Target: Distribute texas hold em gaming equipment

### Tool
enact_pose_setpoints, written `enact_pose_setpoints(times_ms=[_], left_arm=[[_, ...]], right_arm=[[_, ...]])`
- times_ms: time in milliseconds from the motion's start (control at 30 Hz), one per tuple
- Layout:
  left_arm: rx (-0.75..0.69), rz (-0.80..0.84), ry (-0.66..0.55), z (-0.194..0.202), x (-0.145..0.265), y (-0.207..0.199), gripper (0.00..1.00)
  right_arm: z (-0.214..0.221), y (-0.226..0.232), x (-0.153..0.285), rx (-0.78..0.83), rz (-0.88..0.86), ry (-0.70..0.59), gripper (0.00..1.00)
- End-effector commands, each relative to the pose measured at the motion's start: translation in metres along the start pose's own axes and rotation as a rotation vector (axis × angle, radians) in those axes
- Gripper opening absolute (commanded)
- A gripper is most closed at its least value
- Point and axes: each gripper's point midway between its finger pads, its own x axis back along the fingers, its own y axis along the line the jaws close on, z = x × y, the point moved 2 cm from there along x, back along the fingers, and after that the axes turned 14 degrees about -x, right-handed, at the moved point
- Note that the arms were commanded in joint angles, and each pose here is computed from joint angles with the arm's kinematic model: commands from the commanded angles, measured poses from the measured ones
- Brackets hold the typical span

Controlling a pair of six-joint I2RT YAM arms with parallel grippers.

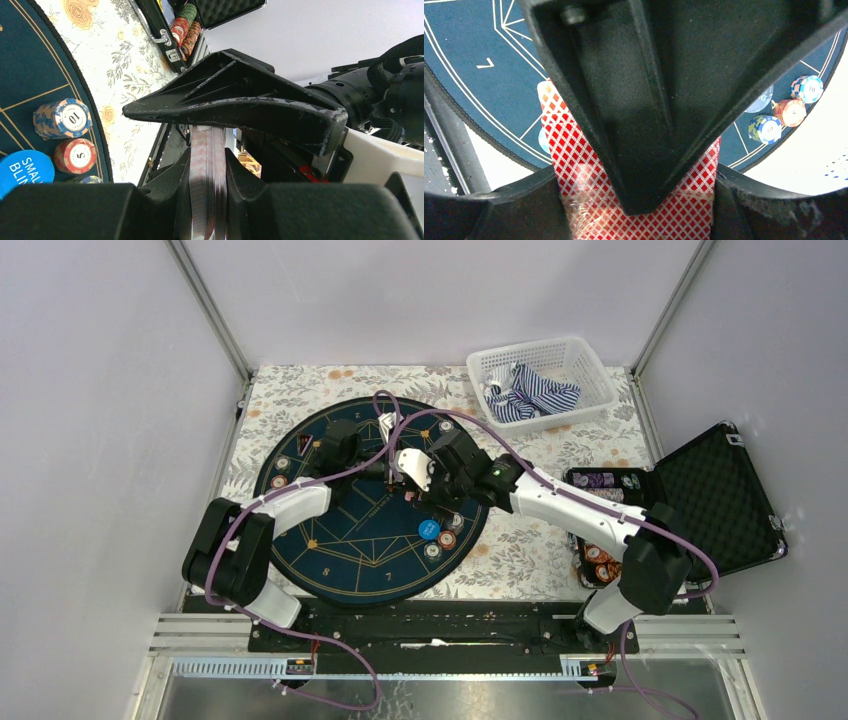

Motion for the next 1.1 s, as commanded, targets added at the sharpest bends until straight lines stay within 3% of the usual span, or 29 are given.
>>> enact_pose_setpoints(times_ms=[0,100,267,767,1067], left_arm=[[-0.101,0.024,-0.020,-0.009,0.005,-0.016,0.00],[-0.094,0.007,0.002,-0.009,0.004,-0.012,0.26],[-0.123,-0.036,0.019,-0.009,0.006,-0.010,0.40],[-0.126,-0.113,0.015,-0.009,0.020,0.005,0.32],[-0.120,-0.119,0.004,-0.010,0.027,0.006,0.29]], right_arm=[[-0.020,-0.010,0.014,-0.021,0.024,-0.085,0.58],[-0.021,-0.007,0.018,-0.005,0.004,-0.096,0.47],[-0.018,-0.009,0.020,0.010,0.018,-0.108,0.39],[-0.012,-0.015,0.030,-0.013,-0.007,-0.157,0.16],[-0.009,-0.013,0.032,-0.008,-0.053,-0.170,0.14]])
